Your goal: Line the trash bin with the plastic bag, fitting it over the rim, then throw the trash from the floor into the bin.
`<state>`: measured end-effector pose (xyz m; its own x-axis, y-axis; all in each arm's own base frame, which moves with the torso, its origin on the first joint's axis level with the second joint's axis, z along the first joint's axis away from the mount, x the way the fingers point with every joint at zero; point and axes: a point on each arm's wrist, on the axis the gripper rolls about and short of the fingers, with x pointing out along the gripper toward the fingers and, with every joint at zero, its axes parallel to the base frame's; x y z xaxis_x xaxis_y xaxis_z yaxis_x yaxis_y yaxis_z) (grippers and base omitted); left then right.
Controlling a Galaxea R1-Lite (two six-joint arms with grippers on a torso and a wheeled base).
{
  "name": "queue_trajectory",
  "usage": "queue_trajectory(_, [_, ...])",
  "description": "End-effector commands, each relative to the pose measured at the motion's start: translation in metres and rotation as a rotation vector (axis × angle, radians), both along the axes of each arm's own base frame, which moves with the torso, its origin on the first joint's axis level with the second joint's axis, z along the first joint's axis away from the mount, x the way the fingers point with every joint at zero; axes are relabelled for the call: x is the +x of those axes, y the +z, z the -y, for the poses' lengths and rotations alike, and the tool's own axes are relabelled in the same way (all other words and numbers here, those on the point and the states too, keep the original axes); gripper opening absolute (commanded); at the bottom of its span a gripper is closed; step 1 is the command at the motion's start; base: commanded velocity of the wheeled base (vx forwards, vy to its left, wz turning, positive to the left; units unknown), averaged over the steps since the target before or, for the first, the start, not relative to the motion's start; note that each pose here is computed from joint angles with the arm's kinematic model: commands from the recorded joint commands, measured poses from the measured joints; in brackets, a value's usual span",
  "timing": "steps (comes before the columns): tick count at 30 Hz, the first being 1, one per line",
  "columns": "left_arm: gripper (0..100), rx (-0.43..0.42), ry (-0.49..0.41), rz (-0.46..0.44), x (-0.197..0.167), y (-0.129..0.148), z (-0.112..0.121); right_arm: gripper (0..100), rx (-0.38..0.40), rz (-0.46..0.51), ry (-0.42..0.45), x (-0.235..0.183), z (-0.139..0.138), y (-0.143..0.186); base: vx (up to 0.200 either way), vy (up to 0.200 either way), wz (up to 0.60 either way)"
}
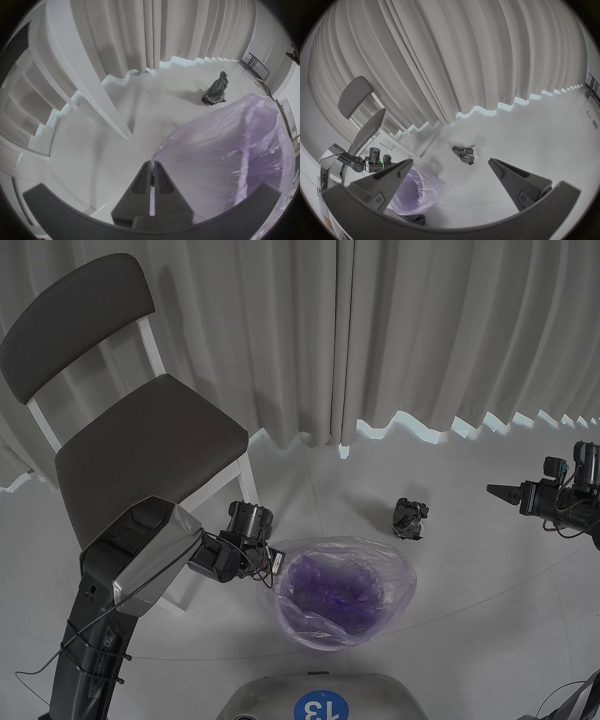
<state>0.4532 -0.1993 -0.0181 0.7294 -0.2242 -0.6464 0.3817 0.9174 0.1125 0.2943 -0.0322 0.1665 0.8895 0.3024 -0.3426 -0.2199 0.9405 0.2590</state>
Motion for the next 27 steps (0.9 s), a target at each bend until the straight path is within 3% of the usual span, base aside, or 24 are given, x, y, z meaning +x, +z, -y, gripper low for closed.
queue_trajectory(1, [0, -0.019, 0.005, 0.012, -0.001, 0.010, 0.001, 100, 0.003, -0.015, 0.002, 0.003, 0.000, -0.005, 0.000, 0.000, 0.00])
queue_trajectory(7, [0, -0.032, -0.010, 0.022, -0.014, 0.032, 0.000, 100, 0.006, -0.032, 0.008, 0.006, 0.000, -0.010, 0.000, 0.000, 0.00])
queue_trajectory(16, [0, -0.040, 0.004, 0.000, -0.017, 0.028, -0.002, 100, 0.056, -0.078, 0.085, 0.015, -0.003, -0.024, 0.000, 0.000, 0.00])
queue_trajectory(17, [100, -0.041, 0.010, 0.000, -0.017, 0.028, -0.003, 100, 0.057, -0.085, 0.087, 0.016, -0.003, -0.027, 0.000, 0.000, 0.00])
queue_trajectory(27, [100, -0.017, 0.063, -0.039, -0.027, 0.016, -0.030, 100, 0.064, -0.179, 0.132, 0.032, -0.018, -0.058, 0.000, 0.000, 0.00])
